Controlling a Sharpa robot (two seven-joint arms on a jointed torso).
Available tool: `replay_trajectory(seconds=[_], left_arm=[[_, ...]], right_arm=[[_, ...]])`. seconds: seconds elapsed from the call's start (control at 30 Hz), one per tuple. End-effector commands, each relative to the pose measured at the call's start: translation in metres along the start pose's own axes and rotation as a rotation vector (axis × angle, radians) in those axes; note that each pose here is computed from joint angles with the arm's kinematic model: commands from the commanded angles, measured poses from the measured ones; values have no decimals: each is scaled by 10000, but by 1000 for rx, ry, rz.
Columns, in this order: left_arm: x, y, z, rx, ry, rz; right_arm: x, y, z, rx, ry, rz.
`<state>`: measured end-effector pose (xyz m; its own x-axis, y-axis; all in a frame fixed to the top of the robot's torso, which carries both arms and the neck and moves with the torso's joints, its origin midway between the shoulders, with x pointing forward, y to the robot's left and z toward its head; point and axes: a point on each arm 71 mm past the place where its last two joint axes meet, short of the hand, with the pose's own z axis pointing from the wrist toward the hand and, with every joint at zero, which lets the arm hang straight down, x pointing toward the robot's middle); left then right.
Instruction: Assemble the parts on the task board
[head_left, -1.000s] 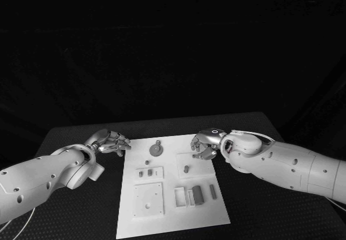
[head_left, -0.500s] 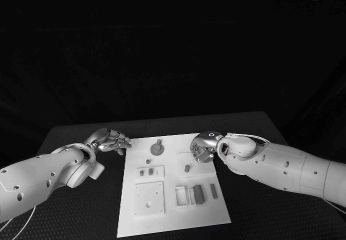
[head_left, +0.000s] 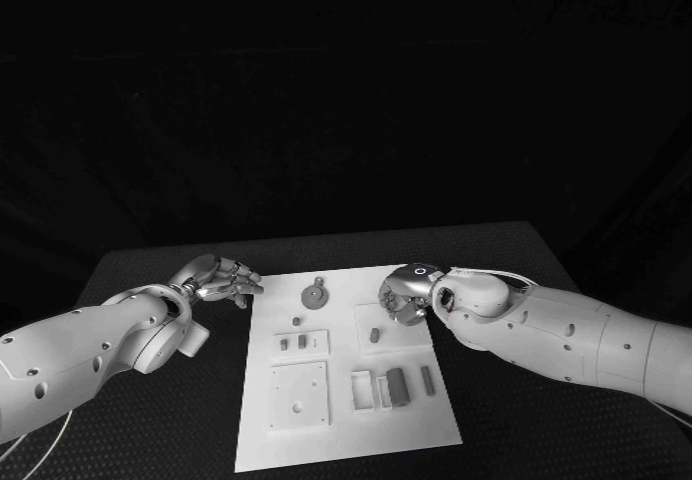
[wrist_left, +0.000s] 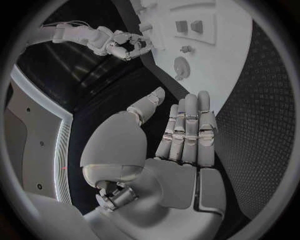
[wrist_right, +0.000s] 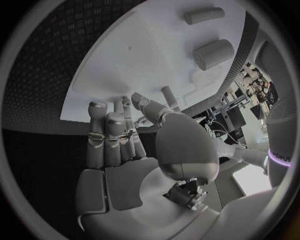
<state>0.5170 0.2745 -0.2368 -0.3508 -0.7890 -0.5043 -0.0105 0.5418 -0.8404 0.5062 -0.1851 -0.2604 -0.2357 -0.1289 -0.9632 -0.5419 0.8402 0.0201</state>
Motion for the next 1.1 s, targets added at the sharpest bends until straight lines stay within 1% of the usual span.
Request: replay_trajectory(seconds=[0.03, 0.27, 0.7, 0.8, 1.03, 1.1], left_arm=[[10, -20, 4, 11, 13, -13], [12, -17, 4, 8, 18, -15], [13, -2, 2, -5, 29, -16], [10, 1, 0, -7, 29, -15], [10, 3, -2, -9, 31, -14], [11, 3, -2, -9, 32, -13]], right_arm=[[86, 15, -4, 13, 28, -49], [85, 13, 3, 20, 20, -65], [189, 42, 5, 16, 56, -87], [201, 46, 2, 17, 57, -88], [204, 56, 8, 21, 32, -98], [209, 64, 11, 22, 32, -102]])
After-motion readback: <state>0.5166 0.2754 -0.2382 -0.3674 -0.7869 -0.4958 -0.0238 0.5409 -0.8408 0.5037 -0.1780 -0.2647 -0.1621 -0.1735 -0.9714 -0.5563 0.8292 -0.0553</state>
